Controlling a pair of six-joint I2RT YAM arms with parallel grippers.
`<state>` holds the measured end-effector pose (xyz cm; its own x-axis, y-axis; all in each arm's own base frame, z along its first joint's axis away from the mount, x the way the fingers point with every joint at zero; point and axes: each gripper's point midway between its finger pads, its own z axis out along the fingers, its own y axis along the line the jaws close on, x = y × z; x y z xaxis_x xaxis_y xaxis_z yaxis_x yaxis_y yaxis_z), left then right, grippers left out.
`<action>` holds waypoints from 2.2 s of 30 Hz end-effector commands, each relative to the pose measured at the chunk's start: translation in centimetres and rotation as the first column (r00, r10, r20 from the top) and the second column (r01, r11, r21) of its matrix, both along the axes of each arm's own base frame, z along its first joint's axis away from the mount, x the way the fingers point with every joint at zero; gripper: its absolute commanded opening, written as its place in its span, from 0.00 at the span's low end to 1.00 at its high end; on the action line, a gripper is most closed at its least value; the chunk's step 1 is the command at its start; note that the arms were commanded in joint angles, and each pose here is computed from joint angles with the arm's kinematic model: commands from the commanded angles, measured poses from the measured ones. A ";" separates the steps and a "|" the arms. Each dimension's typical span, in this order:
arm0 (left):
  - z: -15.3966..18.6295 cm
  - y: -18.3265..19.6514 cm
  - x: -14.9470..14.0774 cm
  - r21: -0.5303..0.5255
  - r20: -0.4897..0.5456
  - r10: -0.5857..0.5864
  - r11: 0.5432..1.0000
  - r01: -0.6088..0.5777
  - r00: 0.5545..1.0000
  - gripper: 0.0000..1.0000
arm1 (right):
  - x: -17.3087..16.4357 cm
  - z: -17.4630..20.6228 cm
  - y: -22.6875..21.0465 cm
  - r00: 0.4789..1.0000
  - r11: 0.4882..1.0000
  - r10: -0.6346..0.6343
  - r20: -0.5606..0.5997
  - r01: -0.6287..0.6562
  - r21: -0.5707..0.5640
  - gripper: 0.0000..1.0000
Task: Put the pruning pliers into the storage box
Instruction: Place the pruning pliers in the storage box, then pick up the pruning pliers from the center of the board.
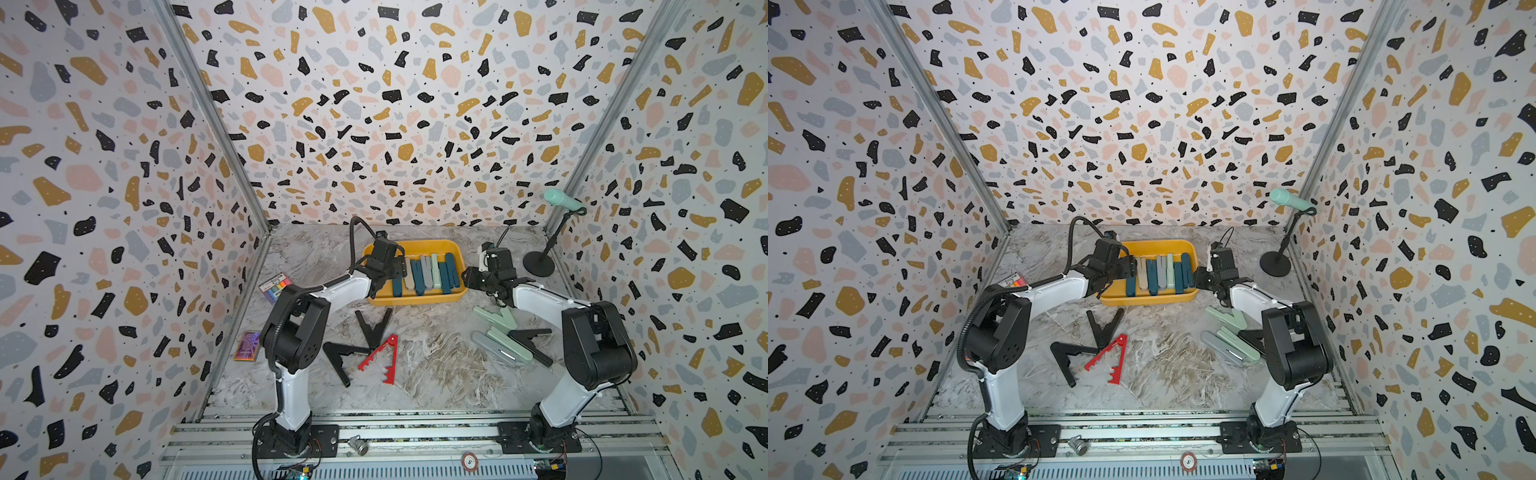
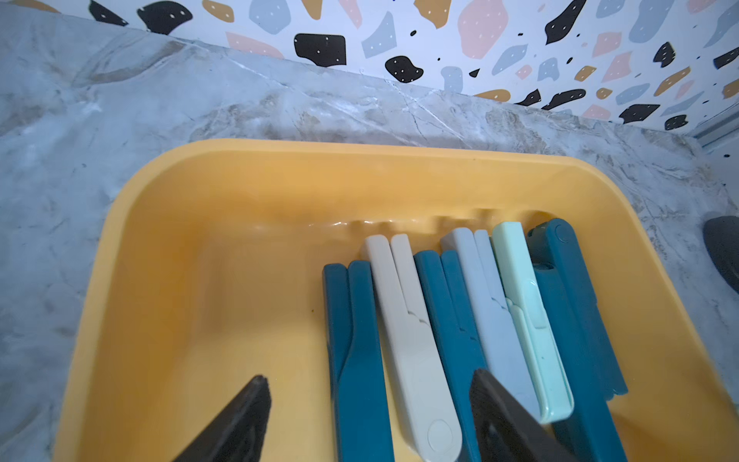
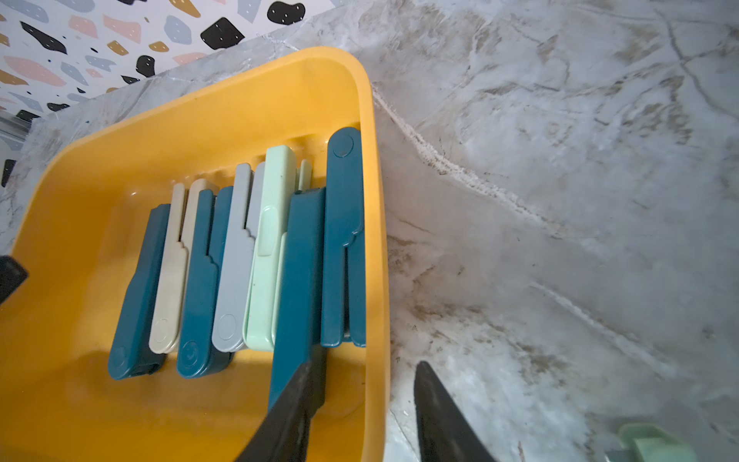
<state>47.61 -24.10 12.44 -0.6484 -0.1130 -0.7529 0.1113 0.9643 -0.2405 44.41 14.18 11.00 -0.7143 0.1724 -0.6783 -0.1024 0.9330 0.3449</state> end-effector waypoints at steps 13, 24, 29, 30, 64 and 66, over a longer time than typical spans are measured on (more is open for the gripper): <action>3.7 8.8 -9.0 0.154 0.142 0.148 0.973 -0.170 0.979 0.99 | -0.8 2.0 -1.4 0.999 0.999 -0.013 0.050 0.015 -0.031 0.44; -1.8 8.7 -15.6 0.105 -0.047 0.143 0.985 -0.138 0.989 0.99 | -0.9 2.4 -1.5 0.998 0.999 -0.016 0.065 0.018 -0.030 0.57; -4.2 5.7 -17.2 0.088 -0.130 0.056 0.995 -0.044 0.990 0.99 | -0.9 2.4 -1.7 0.998 0.999 -0.015 0.062 0.017 -0.038 0.62; -4.6 5.4 -17.5 0.098 -0.142 0.051 0.995 -0.038 0.989 0.99 | -0.9 2.3 -1.7 0.998 0.999 -0.016 0.060 0.019 -0.040 0.63; -10.4 6.6 -15.1 0.242 -0.217 0.151 0.965 -0.097 0.964 0.97 | -1.5 1.8 -3.0 0.997 0.998 -0.044 0.056 0.046 -0.031 0.64; -10.6 6.8 -15.1 0.254 -0.219 0.148 0.963 -0.091 0.964 0.94 | -1.5 1.7 -3.1 0.998 0.998 -0.044 0.054 0.046 -0.033 0.64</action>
<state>32.16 -17.82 1.99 -0.8106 -0.0516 -0.5834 -0.0423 0.9987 -0.0296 42.93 11.40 11.05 -0.6982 0.1742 -0.6944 -0.0691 0.9490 0.3075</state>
